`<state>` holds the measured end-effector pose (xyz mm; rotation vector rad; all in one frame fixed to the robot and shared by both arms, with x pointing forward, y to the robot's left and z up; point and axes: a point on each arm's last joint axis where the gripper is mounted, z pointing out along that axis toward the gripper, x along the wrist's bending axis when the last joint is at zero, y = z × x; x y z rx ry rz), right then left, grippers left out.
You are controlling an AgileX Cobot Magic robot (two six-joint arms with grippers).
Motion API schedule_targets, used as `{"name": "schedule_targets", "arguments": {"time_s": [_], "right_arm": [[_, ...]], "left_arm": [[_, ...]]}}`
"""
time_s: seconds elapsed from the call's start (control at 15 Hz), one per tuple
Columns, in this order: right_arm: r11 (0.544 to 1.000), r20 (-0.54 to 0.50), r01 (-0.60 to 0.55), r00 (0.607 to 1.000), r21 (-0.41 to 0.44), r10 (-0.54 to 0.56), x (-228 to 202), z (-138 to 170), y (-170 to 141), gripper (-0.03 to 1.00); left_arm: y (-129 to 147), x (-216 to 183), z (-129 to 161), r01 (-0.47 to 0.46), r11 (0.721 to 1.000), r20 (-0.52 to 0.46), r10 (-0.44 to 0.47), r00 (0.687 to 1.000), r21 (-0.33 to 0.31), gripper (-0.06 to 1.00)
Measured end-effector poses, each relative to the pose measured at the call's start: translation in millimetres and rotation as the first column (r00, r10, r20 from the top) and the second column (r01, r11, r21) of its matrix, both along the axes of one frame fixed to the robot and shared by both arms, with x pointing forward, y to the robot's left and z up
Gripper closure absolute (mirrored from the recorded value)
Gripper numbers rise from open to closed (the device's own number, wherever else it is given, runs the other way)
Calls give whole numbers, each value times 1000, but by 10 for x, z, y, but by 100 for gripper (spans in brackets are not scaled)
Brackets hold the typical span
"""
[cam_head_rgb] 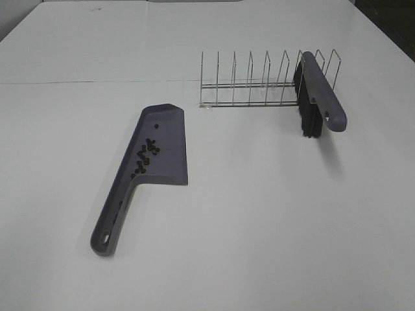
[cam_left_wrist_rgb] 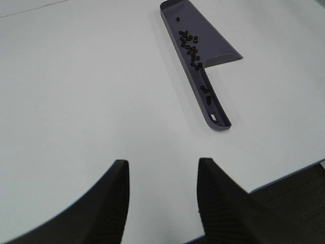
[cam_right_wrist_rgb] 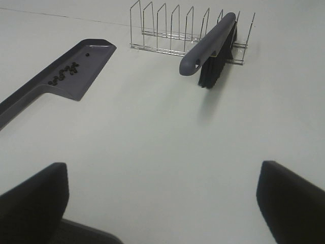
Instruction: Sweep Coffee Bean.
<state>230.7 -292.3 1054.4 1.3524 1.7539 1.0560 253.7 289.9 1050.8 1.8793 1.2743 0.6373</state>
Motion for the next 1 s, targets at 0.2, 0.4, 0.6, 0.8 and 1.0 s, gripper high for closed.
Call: {"name": "schedule_targets", "arguments": {"time_s": [0.2,0.4,0.6,0.8,1.0], "right_arm": [[1000,0,0,1000,0,0,0,0,0,10],[1000,0,0,1000,0,0,0,0,0,10],[1000,0,0,1000,0,0,0,0,0,10],[1000,0,0,1000,0,0,0,0,0,10],[1000,0,0,1000,0,0,0,0,0,10]], "left_arm": [[47,-147,11,-4,1000,98,7,995,-31,55],[66,-215,10,-34,998,142,40,989,-45,55],[60,-211,11,-118,992,142,123,982,-46,55],[58,-211,11,-141,989,142,146,979,-46,55],[58,-211,11,-141,989,142,146,979,-46,55]]}}
